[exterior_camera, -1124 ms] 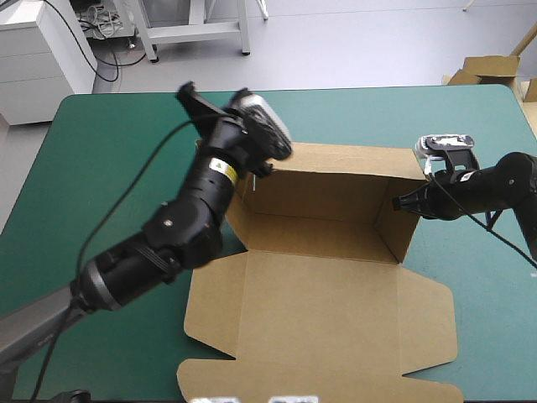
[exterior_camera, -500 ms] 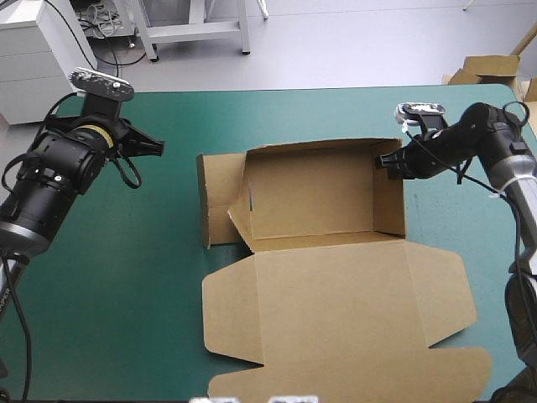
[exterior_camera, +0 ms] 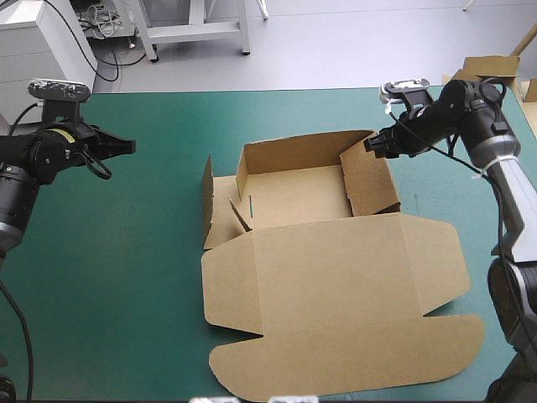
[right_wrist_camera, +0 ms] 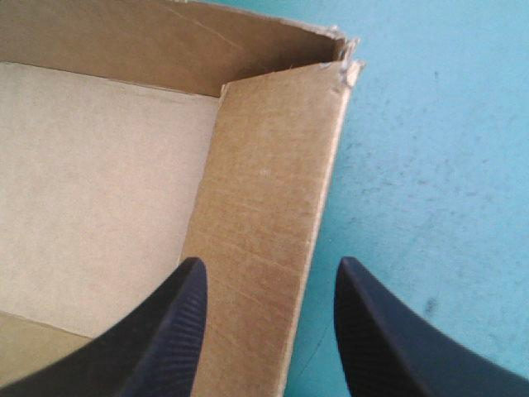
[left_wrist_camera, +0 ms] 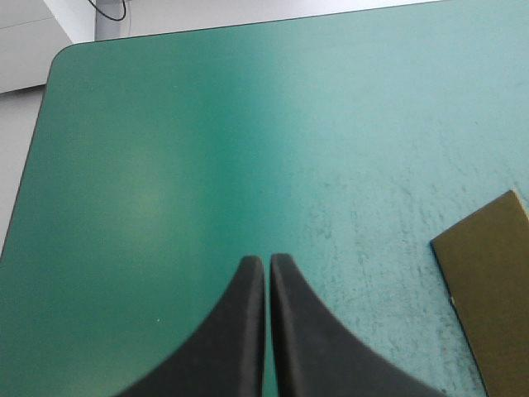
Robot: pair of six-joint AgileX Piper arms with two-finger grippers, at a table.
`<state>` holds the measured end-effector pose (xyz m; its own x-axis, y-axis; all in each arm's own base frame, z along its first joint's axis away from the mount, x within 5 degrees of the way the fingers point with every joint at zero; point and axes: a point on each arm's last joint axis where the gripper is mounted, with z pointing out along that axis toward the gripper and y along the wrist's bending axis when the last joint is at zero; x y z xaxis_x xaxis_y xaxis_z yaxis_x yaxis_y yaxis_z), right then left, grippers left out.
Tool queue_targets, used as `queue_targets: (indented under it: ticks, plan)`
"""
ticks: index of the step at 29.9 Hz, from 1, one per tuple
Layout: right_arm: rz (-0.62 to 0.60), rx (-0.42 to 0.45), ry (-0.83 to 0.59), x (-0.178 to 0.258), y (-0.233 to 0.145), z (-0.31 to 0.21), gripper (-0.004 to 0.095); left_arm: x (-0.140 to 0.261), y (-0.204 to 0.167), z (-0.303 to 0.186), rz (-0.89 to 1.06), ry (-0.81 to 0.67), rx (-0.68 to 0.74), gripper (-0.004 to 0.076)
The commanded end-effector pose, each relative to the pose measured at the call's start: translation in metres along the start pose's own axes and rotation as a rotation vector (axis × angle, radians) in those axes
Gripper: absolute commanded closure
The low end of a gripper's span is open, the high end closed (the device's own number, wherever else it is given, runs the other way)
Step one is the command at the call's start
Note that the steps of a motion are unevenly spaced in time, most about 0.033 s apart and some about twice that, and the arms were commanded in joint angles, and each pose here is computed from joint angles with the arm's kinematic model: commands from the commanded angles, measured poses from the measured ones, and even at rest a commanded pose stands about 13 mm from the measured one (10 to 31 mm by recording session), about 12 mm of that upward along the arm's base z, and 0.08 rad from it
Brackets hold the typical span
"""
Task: Fold the box
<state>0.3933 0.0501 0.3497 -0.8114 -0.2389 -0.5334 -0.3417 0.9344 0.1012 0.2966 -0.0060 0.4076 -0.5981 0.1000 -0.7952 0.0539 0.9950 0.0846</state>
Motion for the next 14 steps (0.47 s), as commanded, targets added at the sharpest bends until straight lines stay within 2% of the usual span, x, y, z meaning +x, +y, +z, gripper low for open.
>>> queue_targets:
  ticks: [1,3,7,14]
  plan:
    - [-0.028,0.039,-0.115,-0.016,0.009,-0.054,0.0456,-0.012,0.012,-0.02,-0.059,-0.104,-0.012,0.0721]
    - [0.019,0.047,-0.149,-0.019,0.011,-0.066,0.0456,-0.01,0.017,-0.017,-0.107,-0.085,-0.002,0.0721]
    - [0.007,0.071,-0.165,-0.017,0.011,-0.076,0.0456,-0.001,0.032,-0.007,-0.189,-0.002,0.018,0.0721]
    - [0.01,0.081,-0.117,-0.019,0.005,-0.056,0.0456,0.014,0.038,0.012,-0.257,0.152,0.103,0.0721]
